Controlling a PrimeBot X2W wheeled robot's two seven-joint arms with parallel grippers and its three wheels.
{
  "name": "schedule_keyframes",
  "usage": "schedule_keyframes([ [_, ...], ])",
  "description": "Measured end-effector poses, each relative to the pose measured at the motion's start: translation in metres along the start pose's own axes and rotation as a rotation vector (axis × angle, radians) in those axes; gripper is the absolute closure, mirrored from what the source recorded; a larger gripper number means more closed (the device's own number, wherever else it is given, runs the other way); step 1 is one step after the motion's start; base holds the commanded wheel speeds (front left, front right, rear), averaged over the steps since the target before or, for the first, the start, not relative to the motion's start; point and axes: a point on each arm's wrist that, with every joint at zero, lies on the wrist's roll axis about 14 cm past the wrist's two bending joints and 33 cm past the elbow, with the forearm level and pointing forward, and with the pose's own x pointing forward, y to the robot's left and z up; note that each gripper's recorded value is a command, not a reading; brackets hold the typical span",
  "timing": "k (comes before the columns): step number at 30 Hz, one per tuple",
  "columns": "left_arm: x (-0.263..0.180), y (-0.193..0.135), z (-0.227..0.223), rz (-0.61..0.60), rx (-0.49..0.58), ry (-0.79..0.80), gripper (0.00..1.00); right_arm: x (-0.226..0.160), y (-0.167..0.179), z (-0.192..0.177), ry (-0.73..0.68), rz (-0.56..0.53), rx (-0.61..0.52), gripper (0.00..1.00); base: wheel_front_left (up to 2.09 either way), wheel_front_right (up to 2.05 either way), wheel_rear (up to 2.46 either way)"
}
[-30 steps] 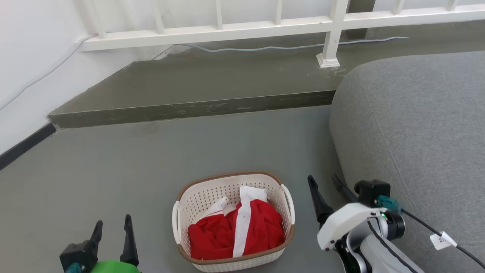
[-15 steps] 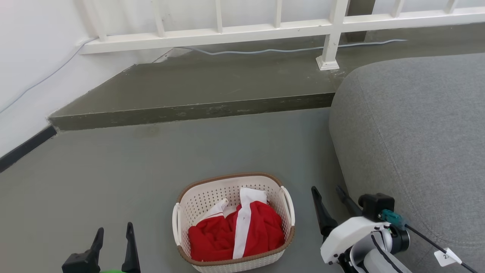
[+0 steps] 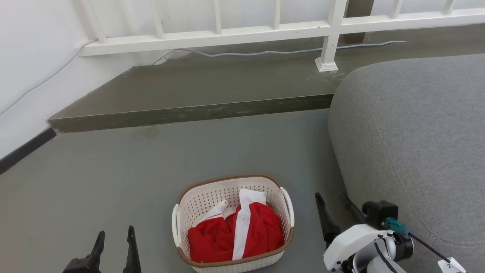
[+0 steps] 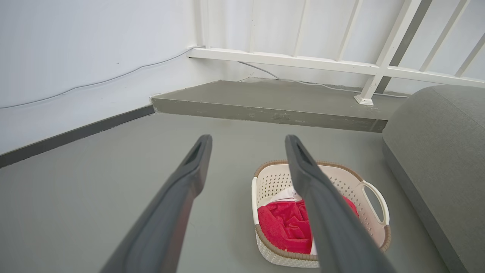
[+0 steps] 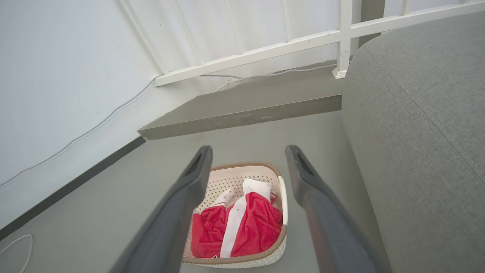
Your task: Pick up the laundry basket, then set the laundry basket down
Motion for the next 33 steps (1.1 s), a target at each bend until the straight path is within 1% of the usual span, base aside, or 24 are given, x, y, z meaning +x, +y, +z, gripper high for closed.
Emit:
schedule_keyframes([
  [16, -0.008, 0.0, -0.001, -0.002, 0.017, -0.001, 0.0, -0.006, 0.0, 0.002, -0.015, -0.005, -0.015, 0.0, 0.0, 0.0, 0.0],
  [17, -0.008, 0.0, -0.002, -0.002, 0.017, 0.002, 1.0, -0.007, -0.001, -0.001, -0.008, -0.008, -0.013, 1.0, 0.0, 0.0, 0.0],
  [23, -0.013, -0.001, -0.022, 0.01, 0.005, 0.065, 1.0, -0.025, -0.007, -0.036, 0.093, -0.039, -0.004, 1.0, 0.0, 0.0, 0.0],
  [27, -0.014, 0.001, -0.024, 0.022, -0.023, 0.078, 1.0, -0.026, -0.011, -0.036, 0.094, -0.05, 0.024, 1.0, 0.0, 0.0, 0.0],
  [33, -0.013, 0.007, -0.028, 0.044, -0.086, 0.103, 1.0, -0.024, -0.016, -0.034, 0.097, -0.075, 0.096, 1.0, 0.0, 0.0, 0.0],
])
